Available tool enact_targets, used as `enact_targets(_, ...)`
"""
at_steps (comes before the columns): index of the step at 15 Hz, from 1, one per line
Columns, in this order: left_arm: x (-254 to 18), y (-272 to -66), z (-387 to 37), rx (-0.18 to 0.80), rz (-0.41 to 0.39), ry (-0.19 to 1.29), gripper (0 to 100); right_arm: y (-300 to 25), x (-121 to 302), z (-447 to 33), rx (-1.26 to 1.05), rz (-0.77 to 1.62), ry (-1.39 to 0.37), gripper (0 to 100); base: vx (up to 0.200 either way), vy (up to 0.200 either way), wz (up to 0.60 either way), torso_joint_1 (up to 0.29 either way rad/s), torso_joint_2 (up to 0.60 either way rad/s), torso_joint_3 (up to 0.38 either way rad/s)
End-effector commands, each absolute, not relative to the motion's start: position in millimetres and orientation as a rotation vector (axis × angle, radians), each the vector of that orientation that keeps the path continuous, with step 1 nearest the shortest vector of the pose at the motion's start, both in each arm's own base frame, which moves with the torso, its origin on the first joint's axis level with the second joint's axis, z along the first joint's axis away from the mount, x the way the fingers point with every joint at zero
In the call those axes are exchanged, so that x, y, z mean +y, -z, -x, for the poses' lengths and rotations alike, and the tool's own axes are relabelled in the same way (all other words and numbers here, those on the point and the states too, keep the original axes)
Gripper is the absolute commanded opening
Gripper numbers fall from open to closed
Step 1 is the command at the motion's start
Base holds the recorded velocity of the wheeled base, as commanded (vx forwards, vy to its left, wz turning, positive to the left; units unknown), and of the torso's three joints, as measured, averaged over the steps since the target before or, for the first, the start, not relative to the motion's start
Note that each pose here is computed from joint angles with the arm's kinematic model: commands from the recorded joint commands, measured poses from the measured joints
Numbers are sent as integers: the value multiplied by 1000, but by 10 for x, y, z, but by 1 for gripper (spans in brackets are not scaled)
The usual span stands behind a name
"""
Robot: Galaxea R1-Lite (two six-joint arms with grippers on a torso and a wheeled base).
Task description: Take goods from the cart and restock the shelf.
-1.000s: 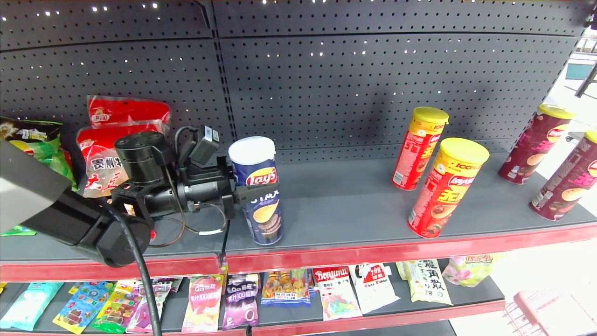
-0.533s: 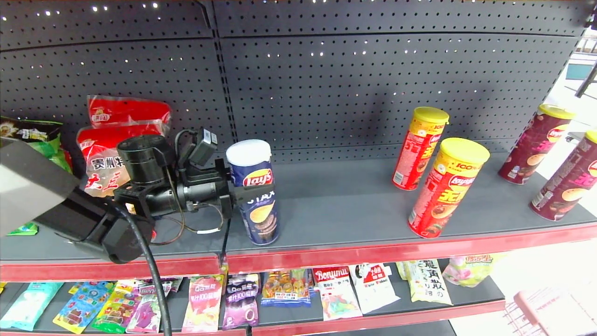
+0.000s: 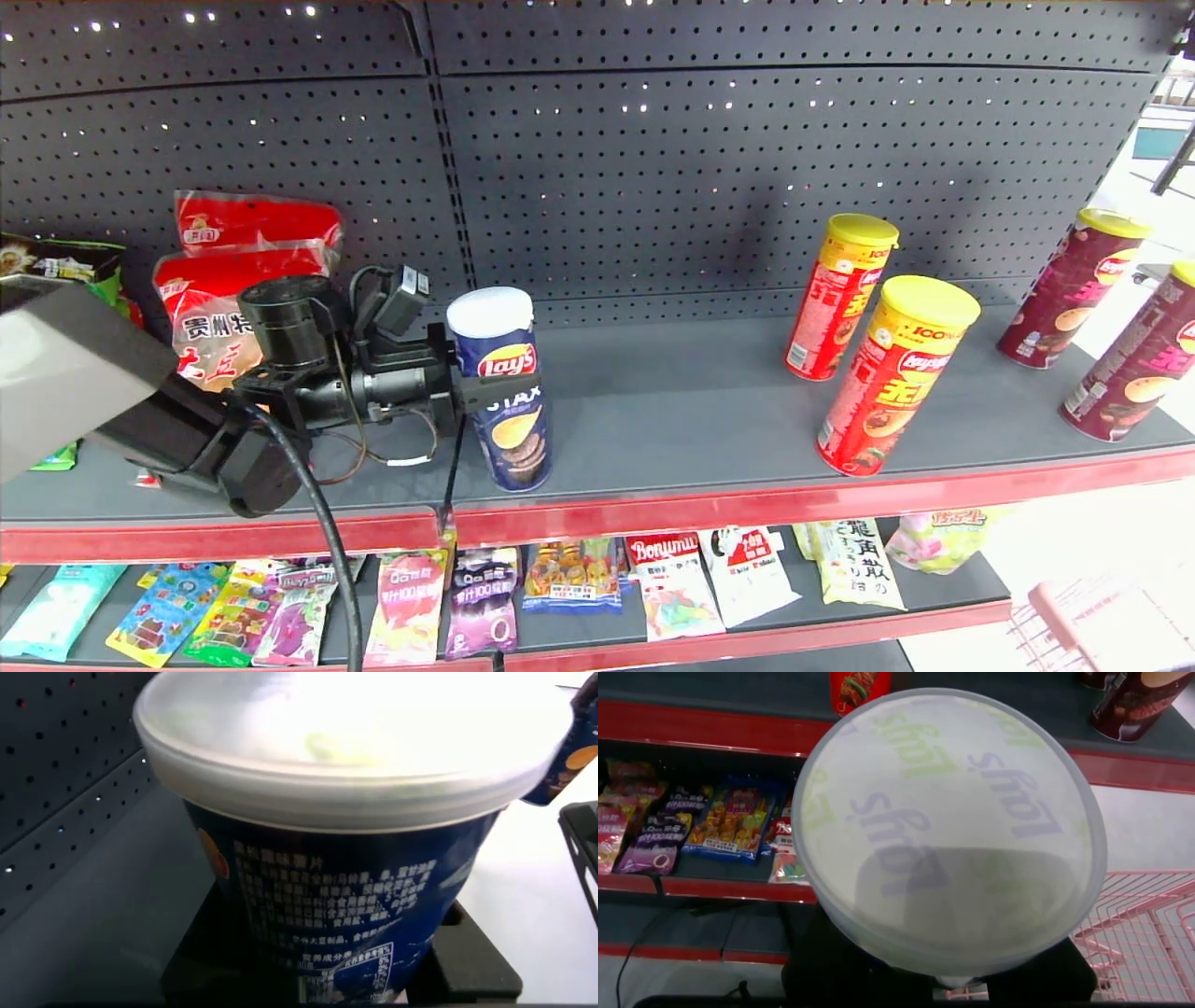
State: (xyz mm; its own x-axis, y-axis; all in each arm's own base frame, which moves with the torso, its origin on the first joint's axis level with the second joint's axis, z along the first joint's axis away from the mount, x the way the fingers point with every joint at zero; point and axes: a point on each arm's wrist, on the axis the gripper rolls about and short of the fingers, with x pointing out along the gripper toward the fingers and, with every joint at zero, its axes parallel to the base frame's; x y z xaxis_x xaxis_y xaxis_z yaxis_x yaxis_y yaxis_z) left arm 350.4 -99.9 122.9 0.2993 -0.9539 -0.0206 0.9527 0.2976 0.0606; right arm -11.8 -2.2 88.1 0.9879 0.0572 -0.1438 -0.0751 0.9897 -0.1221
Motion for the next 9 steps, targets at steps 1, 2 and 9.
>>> enact_targets(1, -994, -1210, -3535, -21, -65, 1274, 0, -883, -21, 113, 145, 129, -67, 0, 0, 0, 0, 0, 0, 0)
enact_targets(2, -1000, -1221, -3526, -24, -65, 1294, 0, -884, -21, 109, 149, 129, -67, 0, 0, 0, 0, 0, 0, 0)
enact_targets(9, -991, -1204, -3485, -19, -59, 1354, 0, -885, -19, 95, 164, 130, -73, 0, 0, 0, 0, 0, 0, 0)
